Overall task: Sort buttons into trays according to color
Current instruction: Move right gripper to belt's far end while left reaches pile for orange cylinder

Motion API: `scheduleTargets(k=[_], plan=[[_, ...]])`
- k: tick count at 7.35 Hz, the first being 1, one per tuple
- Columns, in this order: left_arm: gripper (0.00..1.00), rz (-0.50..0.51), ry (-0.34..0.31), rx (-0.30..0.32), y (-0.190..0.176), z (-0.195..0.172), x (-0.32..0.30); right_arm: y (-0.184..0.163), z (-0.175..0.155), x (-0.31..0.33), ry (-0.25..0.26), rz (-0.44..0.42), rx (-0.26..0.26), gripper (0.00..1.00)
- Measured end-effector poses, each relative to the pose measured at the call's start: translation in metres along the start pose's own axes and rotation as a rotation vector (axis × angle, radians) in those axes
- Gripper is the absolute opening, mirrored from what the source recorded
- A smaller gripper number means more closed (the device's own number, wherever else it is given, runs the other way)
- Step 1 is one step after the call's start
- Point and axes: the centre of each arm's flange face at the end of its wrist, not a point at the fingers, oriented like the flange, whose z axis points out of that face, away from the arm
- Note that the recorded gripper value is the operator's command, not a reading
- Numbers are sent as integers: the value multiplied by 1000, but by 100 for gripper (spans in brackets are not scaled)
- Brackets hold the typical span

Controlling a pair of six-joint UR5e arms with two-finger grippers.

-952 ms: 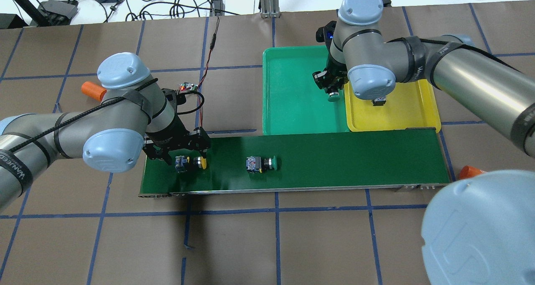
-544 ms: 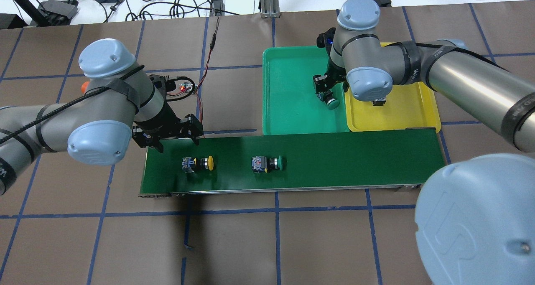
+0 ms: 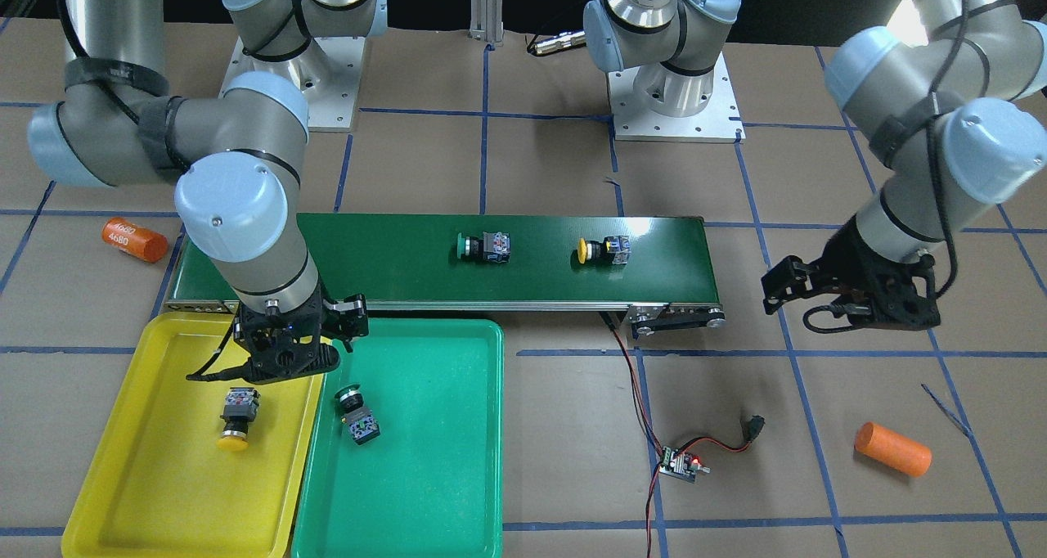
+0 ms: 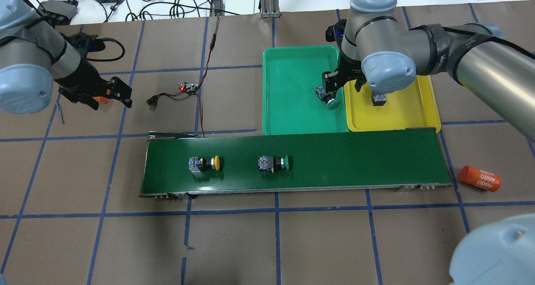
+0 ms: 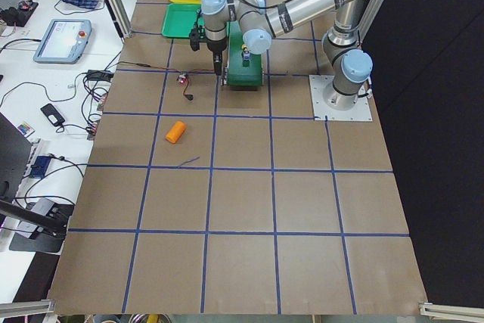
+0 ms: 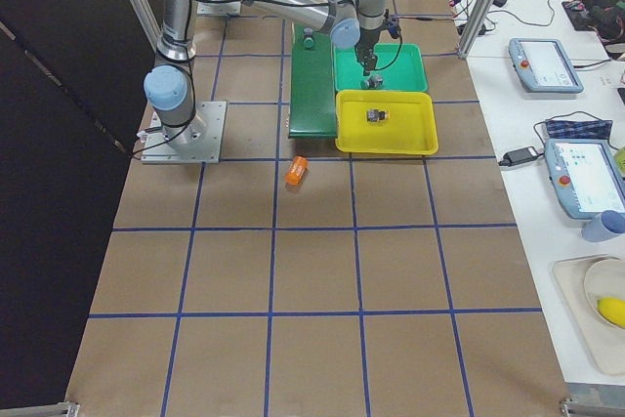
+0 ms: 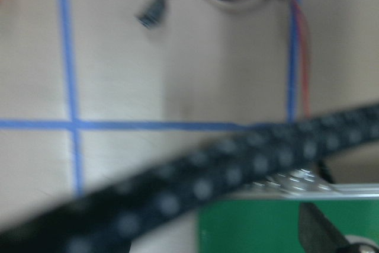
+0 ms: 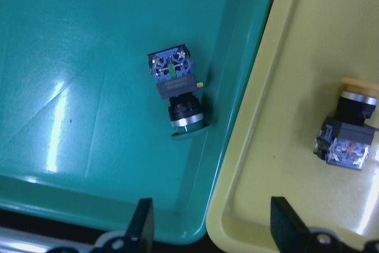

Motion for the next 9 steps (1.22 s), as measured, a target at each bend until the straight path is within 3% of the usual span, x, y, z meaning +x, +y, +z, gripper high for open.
scheduleTargets(k=[2,4,6,7,9], plan=[[100,105,-12,19,-40,10,-63,54,-10,17,-7,-36,-29,73],[100,175,-48,67,-89,27,-102,125,6,34,-32,-61,-70,74],[100,236,-63,89,-126,49,-129,155,22,37,-32,-154,-69,74],[100,245,-56,87,-139,68,-140,157,22,38,-29,-274,-55,74],[100,261,-49,85,-155,104,-151,154,19,40,-25,-603,-16,74]])
